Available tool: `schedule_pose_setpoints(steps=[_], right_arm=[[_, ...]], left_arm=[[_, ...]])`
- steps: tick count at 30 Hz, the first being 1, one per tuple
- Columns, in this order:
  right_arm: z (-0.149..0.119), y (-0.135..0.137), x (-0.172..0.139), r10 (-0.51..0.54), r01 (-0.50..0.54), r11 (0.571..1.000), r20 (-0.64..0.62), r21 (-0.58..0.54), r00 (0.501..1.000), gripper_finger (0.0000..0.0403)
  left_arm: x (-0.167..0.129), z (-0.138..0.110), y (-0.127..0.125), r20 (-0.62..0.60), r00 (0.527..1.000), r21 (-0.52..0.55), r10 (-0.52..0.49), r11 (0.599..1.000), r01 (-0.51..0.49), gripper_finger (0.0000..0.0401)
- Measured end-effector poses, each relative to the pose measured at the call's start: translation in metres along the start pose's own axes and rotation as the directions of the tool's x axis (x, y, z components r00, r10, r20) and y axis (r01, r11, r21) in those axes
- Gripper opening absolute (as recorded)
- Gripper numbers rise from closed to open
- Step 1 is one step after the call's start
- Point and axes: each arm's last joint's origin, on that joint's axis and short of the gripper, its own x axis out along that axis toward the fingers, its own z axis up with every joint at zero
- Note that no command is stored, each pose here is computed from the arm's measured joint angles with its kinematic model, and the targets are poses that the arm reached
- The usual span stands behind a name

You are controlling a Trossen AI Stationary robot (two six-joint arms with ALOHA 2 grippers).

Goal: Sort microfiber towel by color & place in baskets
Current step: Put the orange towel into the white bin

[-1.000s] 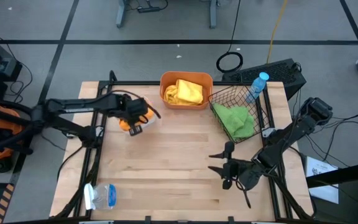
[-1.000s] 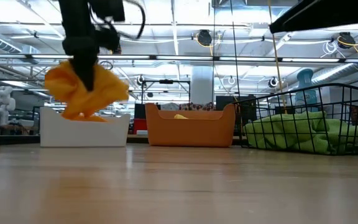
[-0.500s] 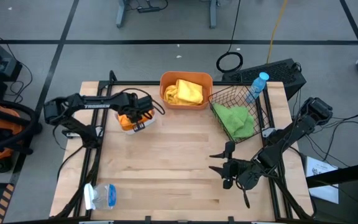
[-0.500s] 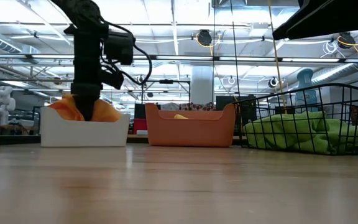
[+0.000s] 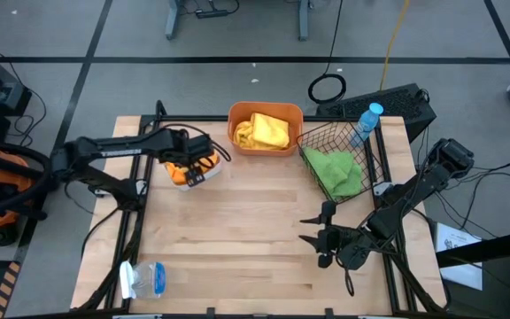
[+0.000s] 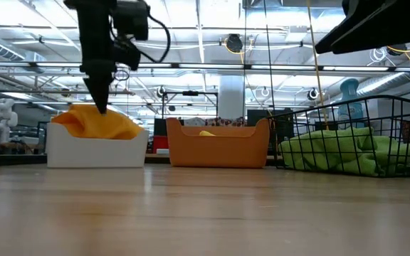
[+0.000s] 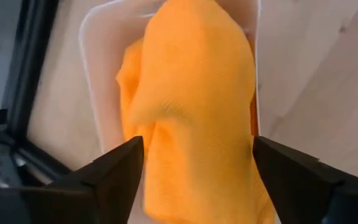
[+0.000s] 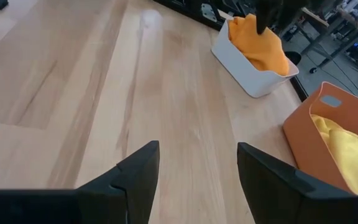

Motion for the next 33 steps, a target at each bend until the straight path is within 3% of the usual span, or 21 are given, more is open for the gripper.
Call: schedule_pose_setpoints(steps=[5, 8, 11, 16, 20, 23, 28, 33], right_arm=[[0.000, 0.000, 0.000, -0.004, 0.004, 1.000, 0.001, 0.000, 1.000, 0.0205], [0.000, 0.000, 0.000, -0.004, 0.004, 1.000, 0.001, 0.001, 1.000, 0.0205], [0.001, -0.001, 0.001, -0.009, 0.009, 1.000, 0.003, 0.006, 1.000, 0.0205], [0.002, -0.002, 0.002, -0.012, 0.012, 1.000, 0.007, 0.017, 1.000, 0.0205], [0.002, -0.002, 0.002, -0.012, 0.012, 1.000, 0.007, 0.016, 1.000, 0.0205], [0.002, -0.002, 0.002, -0.012, 0.012, 1.000, 0.006, 0.017, 1.000, 0.0205], [0.002, -0.002, 0.002, -0.012, 0.012, 1.000, 0.006, 0.017, 1.000, 0.0205], [0.002, -0.004, 0.005, -0.021, 0.021, 1.000, 0.001, 0.021, 1.000, 0.0205]], left_arm=[[-0.027, -0.001, 0.000, 0.106, 0.994, 0.005, 0.006, 1.000, -0.007, 0.0315], [-0.033, 0.000, -0.004, 0.162, 0.987, 0.014, -0.009, 1.000, 0.007, 0.0296], [-0.027, -0.004, -0.007, 0.141, 0.990, 0.039, 0.008, 0.999, -0.014, 0.0248], [0.002, -0.009, -0.014, 0.131, 0.991, 0.082, -0.009, 0.997, -0.002, 0.0131], [0.025, -0.014, -0.012, 0.146, 0.989, 0.053, 0.006, 0.999, -0.014, 0.0049], [0.043, -0.018, -0.009, 0.155, 0.988, 0.015, 0.016, 1.000, -0.019, 0.0011], [0.068, -0.029, -0.005, 0.165, 0.986, -0.030, 0.022, 0.999, -0.017, 0.0023], [0.071, -0.031, -0.005, 0.158, 0.987, -0.027, 0.018, 1.000, -0.014, 0.0051]])
